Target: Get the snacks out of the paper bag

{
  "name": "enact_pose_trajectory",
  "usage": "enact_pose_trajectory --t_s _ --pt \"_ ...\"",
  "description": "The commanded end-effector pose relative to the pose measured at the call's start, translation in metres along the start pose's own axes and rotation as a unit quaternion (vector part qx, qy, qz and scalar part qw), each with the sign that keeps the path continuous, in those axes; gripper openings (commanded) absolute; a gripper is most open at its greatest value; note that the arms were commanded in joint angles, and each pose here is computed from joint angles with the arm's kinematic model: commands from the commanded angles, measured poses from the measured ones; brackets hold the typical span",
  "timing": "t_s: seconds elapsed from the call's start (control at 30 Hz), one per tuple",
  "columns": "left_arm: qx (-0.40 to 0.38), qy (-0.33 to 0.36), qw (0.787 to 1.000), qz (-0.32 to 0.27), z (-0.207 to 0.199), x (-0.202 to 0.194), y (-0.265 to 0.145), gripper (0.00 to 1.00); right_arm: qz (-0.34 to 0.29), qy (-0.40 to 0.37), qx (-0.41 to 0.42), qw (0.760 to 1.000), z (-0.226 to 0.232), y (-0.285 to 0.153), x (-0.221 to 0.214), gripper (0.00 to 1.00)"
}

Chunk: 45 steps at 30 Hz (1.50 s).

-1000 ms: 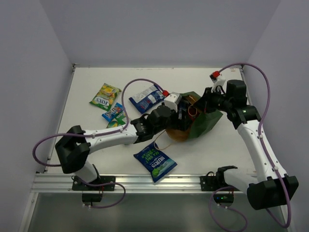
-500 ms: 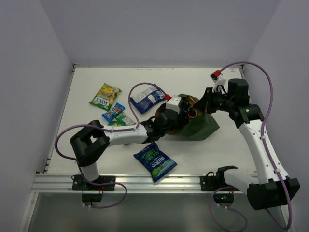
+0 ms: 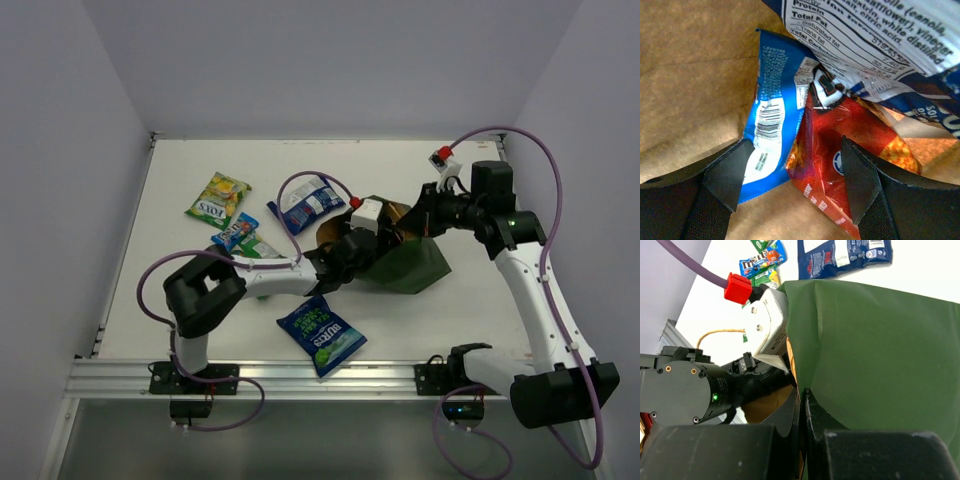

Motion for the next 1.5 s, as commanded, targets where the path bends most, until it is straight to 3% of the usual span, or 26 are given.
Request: enact_pose_trajectory --t_s 0.0,0.17,0.27,0.37,0.4,0.47,0.5,0.53,0.87,1.2,1.47 --pt "0.041 0.017 0.997 -0.063 0.006 0.027 0.01 0.8 -0.004 -0.016 0.097 0.995 0.035 -0.01 0.003 0.0" --pt "0.075 0.047 0.992 -0.087 0.018 0.033 0.011 0.77 0.001 -0.019 0.098 0.995 0.034 -0.009 -0.002 0.0" --pt "0.071 0.056 0.992 -0.092 0.017 0.034 0.013 0.68 0.001 -0.02 0.104 0.994 0.035 -0.008 -0.004 0.0" --pt "0.059 0.062 0.993 -0.084 0.013 0.029 0.018 0.48 0.003 -0.02 0.108 0.994 0.035 -0.008 -0.004 0.0" --pt "0.057 0.062 0.993 -0.083 0.012 0.029 0.019 0.33 0.003 -0.022 0.109 0.994 0.036 -0.008 -0.004 0.0" --pt "0.059 0.067 0.993 -0.079 0.013 0.027 0.02 0.17 0.001 -0.024 0.103 0.994 0.034 -0.008 -0.004 0.0" --pt "0.058 0.068 0.993 -0.08 0.013 0.028 0.019 0.03 0.001 -0.025 0.1 0.995 0.034 -0.008 -0.004 0.0" --pt "0.059 0.07 0.993 -0.08 0.013 0.03 0.018 0.0 0.0 -0.025 0.094 0.995 0.033 -0.008 -0.004 0.0" --pt "-0.011 0.055 0.993 -0.1 0.003 0.08 -0.043 0.0 0.0 0.009 -0.061 0.998 -0.013 -0.002 -0.011 0.0" --pt "-0.143 0.007 0.987 -0.069 -0.024 0.113 -0.114 0.0 -0.003 0.066 -0.225 0.972 -0.066 -0.001 -0.019 0.0" --pt "-0.122 0.012 0.992 -0.043 0.009 0.124 -0.165 0.0 -0.022 0.111 -0.296 0.949 -0.101 -0.021 -0.025 0.0"
Point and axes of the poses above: each gripper's point midway between its finger pads, its own y axis out along the fingers, its own z axis along the line the jaws close on, x = y × z, the point moved 3 cm from there along -y, back along the fingers, and after that the axes turned 6 degrees about -y, right-handed, at the moved point
